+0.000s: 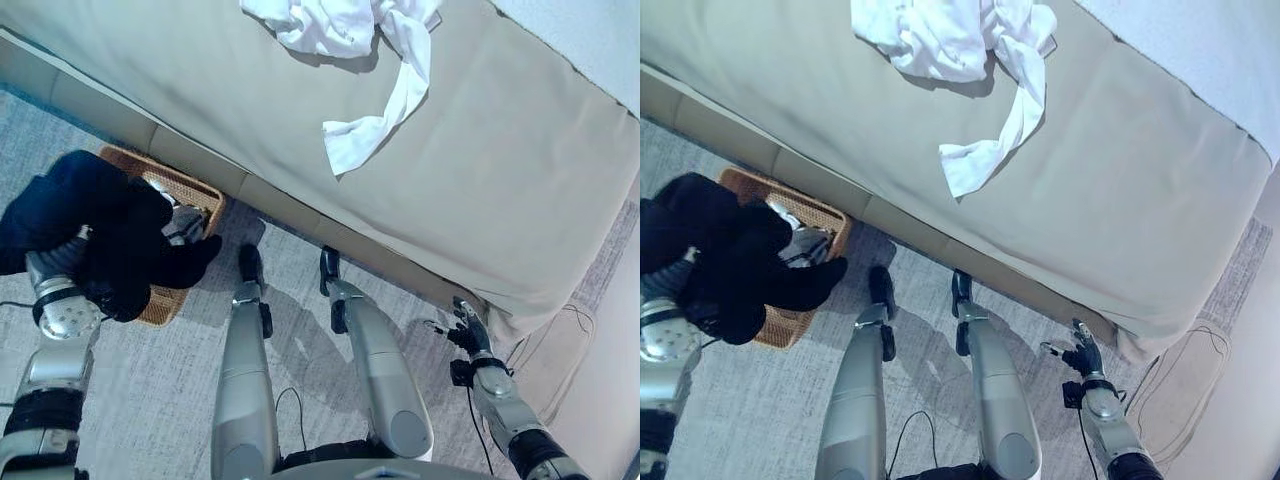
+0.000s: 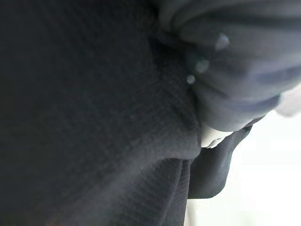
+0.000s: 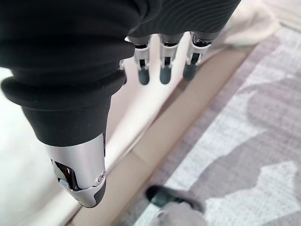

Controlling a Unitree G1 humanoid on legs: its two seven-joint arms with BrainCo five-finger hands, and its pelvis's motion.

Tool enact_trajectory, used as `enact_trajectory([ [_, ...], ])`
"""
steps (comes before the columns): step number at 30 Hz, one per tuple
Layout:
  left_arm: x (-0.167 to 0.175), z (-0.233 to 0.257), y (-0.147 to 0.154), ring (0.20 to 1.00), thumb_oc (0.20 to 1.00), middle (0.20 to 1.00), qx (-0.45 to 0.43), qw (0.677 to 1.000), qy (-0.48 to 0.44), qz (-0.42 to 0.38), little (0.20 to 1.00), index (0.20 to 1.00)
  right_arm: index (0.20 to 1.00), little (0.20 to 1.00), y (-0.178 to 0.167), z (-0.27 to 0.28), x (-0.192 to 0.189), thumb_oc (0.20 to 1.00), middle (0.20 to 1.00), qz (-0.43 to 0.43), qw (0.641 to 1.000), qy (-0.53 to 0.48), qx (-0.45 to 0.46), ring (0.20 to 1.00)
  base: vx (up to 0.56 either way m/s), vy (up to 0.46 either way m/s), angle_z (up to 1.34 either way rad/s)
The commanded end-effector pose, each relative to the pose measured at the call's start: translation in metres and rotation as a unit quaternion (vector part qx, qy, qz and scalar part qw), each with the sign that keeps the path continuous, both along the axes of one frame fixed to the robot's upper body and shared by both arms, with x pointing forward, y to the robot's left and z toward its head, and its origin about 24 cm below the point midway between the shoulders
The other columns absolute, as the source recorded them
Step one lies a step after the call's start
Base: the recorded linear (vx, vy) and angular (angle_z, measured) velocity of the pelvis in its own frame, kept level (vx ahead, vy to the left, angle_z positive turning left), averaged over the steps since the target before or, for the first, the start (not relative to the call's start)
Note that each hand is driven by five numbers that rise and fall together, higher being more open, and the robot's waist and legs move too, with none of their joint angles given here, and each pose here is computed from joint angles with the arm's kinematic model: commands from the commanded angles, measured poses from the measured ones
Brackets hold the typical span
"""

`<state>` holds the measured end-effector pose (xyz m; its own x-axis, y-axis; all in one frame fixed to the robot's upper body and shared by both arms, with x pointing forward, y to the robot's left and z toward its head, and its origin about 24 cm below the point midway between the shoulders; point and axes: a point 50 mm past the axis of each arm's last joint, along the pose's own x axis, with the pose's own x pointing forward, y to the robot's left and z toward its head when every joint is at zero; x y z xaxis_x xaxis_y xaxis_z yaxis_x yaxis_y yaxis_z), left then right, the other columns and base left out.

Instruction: Pick up clothes into the bucket

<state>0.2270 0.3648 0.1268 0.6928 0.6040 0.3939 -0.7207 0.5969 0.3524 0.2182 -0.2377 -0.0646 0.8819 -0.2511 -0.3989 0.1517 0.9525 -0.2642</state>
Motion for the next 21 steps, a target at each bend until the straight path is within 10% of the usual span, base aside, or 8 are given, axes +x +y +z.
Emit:
enact_trajectory([
  [1, -0.02, 0.033, 0.01, 0.2, 0.2, 0.2, 0.039, 0.993, -0.101, 0.039, 0.2, 0.2, 1.0, 1.0, -0.021, 0.002, -0.006, 1.0, 1.0, -0.049, 0.999, -0.013, 0.005, 1.0, 0.01, -0.036, 0.02],
  [21, -0.046, 0.078, 0.003, 0.2, 0.2, 0.2, 0.133, 0.972, -0.19, 0.04, 0.2, 0.2, 1.0, 1.0, -0.039, -0.009, -0.014, 1.0, 1.0, -0.097, 0.995, 0.023, -0.006, 1.0, 0.01, -0.032, 0.16],
])
